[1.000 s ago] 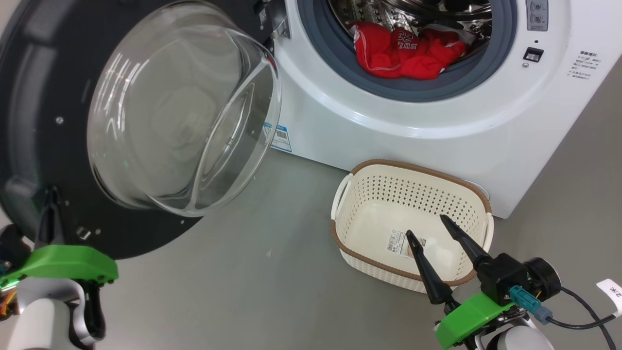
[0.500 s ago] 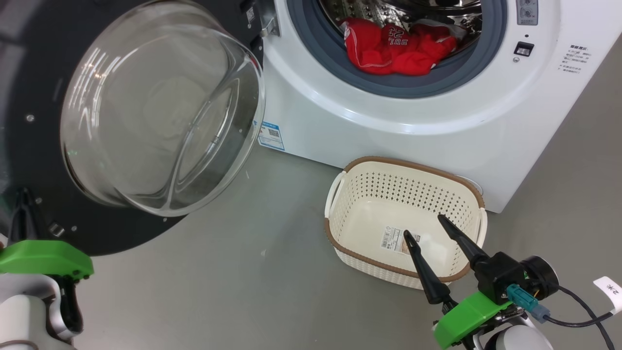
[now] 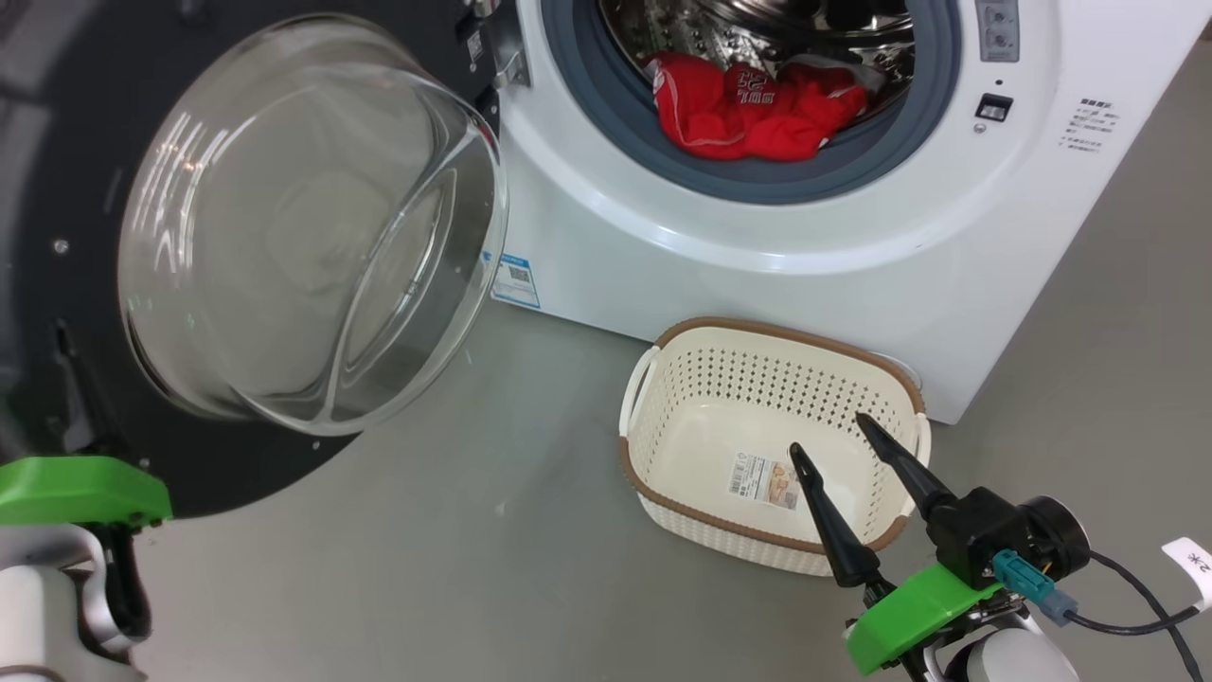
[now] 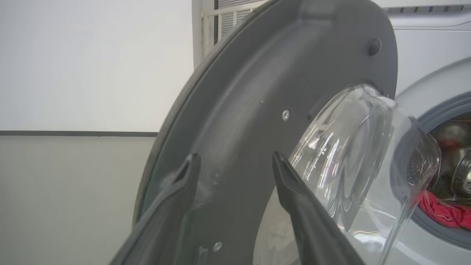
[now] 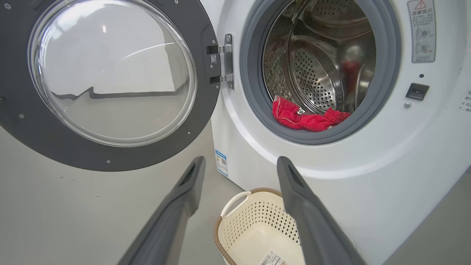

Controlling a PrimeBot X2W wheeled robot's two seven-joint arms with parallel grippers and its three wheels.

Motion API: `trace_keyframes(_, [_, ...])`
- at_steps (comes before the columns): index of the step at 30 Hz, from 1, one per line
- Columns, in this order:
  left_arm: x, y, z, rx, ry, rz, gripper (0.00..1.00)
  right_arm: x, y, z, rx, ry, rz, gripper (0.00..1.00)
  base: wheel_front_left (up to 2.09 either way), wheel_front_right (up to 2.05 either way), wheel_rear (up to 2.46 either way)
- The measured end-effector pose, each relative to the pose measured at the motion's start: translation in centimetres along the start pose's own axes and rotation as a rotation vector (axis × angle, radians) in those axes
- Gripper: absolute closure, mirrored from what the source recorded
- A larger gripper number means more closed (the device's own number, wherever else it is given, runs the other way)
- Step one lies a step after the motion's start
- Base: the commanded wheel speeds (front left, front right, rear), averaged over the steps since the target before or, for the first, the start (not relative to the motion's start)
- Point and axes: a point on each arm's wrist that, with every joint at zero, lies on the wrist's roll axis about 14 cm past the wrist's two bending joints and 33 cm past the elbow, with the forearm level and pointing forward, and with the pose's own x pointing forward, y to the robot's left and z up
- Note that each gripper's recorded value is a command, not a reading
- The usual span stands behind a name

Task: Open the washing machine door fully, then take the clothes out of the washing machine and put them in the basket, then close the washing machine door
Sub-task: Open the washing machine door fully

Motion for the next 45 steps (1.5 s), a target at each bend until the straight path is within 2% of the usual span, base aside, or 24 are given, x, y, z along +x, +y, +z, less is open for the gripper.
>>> trace_keyframes(6, [-0.5,-1.7,2.6,-0.043,-0.094,-0.062,0.00,-0.7,-1.0,1.0,0.012,-0.035,-0.041,0.00,0.00,0.00,0.00])
trace_keyframes(13, [-1.9,-7.9,5.5,-0.116,-0.193,-0.263,0.00,-2.2,-3.8,2.0,0.009,-0.073,-0.138,0.00,0.00,0.00,0.00])
trace_keyframes(16, [-2.9,-10.6,5.5,-0.109,-0.187,-0.355,0.00,-3.1,-5.2,2.4,0.006,-0.083,-0.185,0.00,0.00,0.00,0.00])
trace_keyframes(23, [-5.4,-16.0,3.8,-0.177,-0.088,-0.535,0.00,-5.0,-8.2,3.8,-0.016,-0.124,-0.286,0.00,0.00,0.00,0.00])
trace_keyframes(28, [-7.6,-19.2,1.7,-0.168,-0.010,-0.662,0.00,-6.5,-9.8,4.8,-0.035,-0.148,-0.347,0.00,0.00,0.00,0.00])
trace_keyframes(35, [-9.8,-21.3,0.0,-0.174,0.045,-0.752,0.00,-8.5,-10.9,7.0,-0.055,-0.215,-0.400,0.00,0.00,0.00,0.00])
trace_keyframes(45, [-11.5,-21.8,-1.5,-0.171,0.074,-0.788,0.00,-12.3,-12.0,7.7,-0.088,-0.242,-0.485,0.00,0.00,0.00,0.00])
